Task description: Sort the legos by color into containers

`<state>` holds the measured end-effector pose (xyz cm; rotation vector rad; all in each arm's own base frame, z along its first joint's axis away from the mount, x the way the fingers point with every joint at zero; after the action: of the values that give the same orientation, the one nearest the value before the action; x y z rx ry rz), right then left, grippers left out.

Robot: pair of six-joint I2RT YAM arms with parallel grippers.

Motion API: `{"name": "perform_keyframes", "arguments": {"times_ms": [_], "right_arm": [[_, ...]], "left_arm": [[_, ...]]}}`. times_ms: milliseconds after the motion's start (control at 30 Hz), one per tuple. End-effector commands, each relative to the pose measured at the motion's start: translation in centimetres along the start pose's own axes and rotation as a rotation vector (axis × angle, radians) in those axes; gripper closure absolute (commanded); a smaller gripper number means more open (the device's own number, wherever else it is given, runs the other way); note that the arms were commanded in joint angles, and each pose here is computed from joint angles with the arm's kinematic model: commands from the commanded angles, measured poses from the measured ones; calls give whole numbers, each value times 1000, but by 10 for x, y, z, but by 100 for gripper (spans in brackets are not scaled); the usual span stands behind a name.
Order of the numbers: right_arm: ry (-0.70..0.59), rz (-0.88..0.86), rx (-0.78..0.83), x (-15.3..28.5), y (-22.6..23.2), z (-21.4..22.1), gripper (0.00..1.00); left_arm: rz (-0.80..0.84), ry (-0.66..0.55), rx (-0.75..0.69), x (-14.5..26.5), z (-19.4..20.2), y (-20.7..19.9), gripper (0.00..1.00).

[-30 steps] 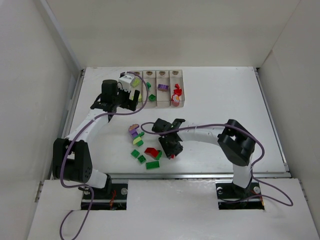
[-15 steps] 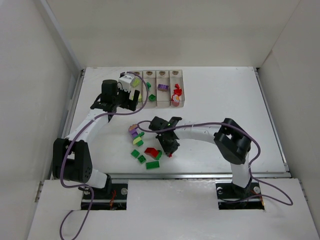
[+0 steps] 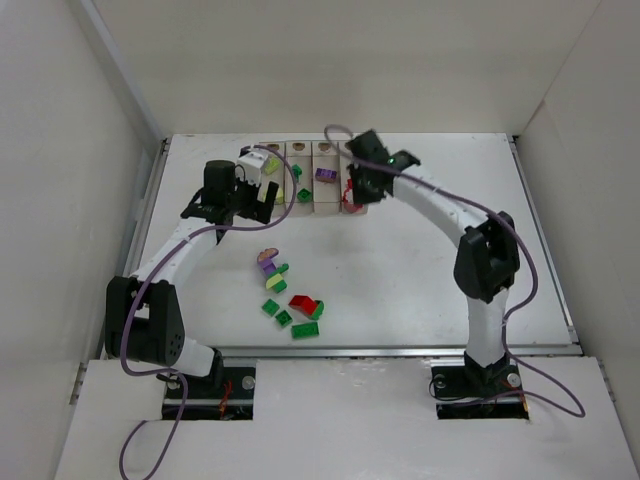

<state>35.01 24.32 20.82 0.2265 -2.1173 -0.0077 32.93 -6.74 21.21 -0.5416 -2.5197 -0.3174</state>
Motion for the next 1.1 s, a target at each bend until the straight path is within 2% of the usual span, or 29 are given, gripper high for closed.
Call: {"name": "perform_keyframes", "arguments": {"times_ms": [0, 33, 67, 100, 200, 367, 533, 567, 600, 633, 667, 733, 767, 867, 1000, 1033, 1067], "right_arm": [[-185, 42, 3, -6, -26, -70, 100], [-187, 33, -15, -13, -38, -83, 100], [-259, 9, -21, -6, -37, -107, 100], [-226, 29, -2, -31, -42, -108, 100], [-252, 11, 5, -50, -46, -125, 100], [-271, -77, 16, -68, -43, -126, 100], [-288, -118, 20, -71, -41, -123, 100], [-297, -130, 21, -71, -40, -125, 97], [-294, -142, 23, -71, -39, -124, 91], [-296, -142, 23, -73, -39, -125, 60], [-264, -145, 25, -78, -39, -121, 38], [-262, -145, 25, -76, -39, -121, 16], [-250, -142, 26, -76, -39, -120, 0], [-292, -152, 25, -57, -39, -124, 0], [-357, -169, 54, -10, -32, -121, 0], [-422, -175, 107, 25, -29, -123, 0], [-436, -185, 151, 37, -23, -117, 0]], "left_arm": [[-75, -33, -46, 14, -18, 9, 0], [-87, -17, -55, 15, -16, 10, 0], [-108, -29, -69, 19, -20, 12, 0], [-120, -14, -101, 19, -19, 14, 0], [-202, -22, -155, 25, -30, 24, 0], [-291, -12, -214, 28, -44, 36, 0], [-278, -10, -198, 23, -48, 37, 0], [-261, -27, -188, 20, -54, 36, 0], [-242, -15, -188, 22, -54, 35, 0], [-231, -12, -188, 18, -54, 35, 0], [-224, 8, -187, 15, -50, 34, 0], [-220, -1, -201, 15, -55, 32, 0], [-233, 3, -200, 16, -54, 33, 0], [-257, -21, -231, 17, -62, 34, 0], [-276, -39, -240, 25, -67, 35, 0], [-279, -48, -240, 25, -68, 36, 0], [-283, -61, -241, 30, -71, 36, 0]]}}
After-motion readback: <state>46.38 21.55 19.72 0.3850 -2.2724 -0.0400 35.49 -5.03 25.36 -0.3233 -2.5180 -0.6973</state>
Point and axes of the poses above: each gripper's point midway between its finger pads, its own x axis back along the fingers, its own y axis along the line the jaws close on, z = x × y, the point moved 10 cm from there along x, back along the fingers, and after that the axes turned 3 degrees about -x, right-handed, at the moved point
